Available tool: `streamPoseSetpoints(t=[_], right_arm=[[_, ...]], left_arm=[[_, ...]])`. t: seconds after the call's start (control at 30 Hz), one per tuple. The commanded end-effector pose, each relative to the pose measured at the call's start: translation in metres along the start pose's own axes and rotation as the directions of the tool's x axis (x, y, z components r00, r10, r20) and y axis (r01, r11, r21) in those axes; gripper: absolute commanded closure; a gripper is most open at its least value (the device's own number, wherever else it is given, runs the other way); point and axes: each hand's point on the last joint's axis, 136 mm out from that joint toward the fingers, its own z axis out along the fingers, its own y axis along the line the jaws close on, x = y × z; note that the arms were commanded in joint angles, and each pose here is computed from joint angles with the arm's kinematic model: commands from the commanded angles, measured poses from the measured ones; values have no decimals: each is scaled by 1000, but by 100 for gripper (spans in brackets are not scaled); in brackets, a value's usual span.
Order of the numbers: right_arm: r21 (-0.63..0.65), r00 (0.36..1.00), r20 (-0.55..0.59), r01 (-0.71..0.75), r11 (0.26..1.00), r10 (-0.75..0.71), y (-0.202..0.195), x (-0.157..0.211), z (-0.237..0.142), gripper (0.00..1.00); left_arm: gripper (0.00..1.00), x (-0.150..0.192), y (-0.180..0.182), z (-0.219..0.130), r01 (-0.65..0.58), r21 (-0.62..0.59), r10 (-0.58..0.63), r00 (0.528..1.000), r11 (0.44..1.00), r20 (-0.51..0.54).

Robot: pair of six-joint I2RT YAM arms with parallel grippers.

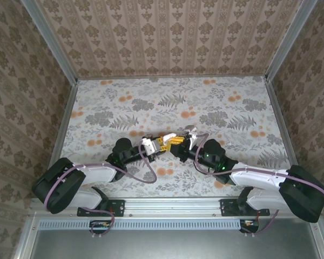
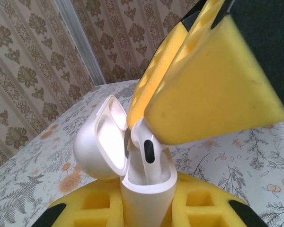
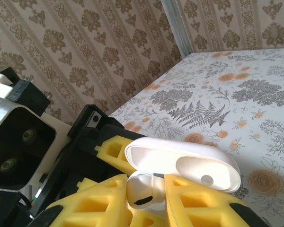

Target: Insert wireless bluetooth earbuds into charging case

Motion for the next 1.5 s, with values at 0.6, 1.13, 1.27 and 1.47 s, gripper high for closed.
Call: streamPoseSetpoints(t=[0.6, 1.13, 1.27, 1.47], right_arm=[[-19, 993, -46, 110, 994, -110, -5, -7, -12, 76], [-48, 992, 6, 124, 991, -124, 7, -29, -17, 76], [-54, 992, -3, 123, 991, -124, 8, -27, -17, 75], [-43, 992, -9, 126, 991, -126, 6, -27, -15, 75]], left_arm=[[91, -25, -15, 0, -50, 78, 44, 996, 996, 80], [91, -18, -12, 0, -38, 56, 35, 998, 998, 54], [91, -19, -12, 1, -36, 60, 33, 998, 998, 56], [91, -22, -12, 2, -22, 65, 18, 998, 998, 64]])
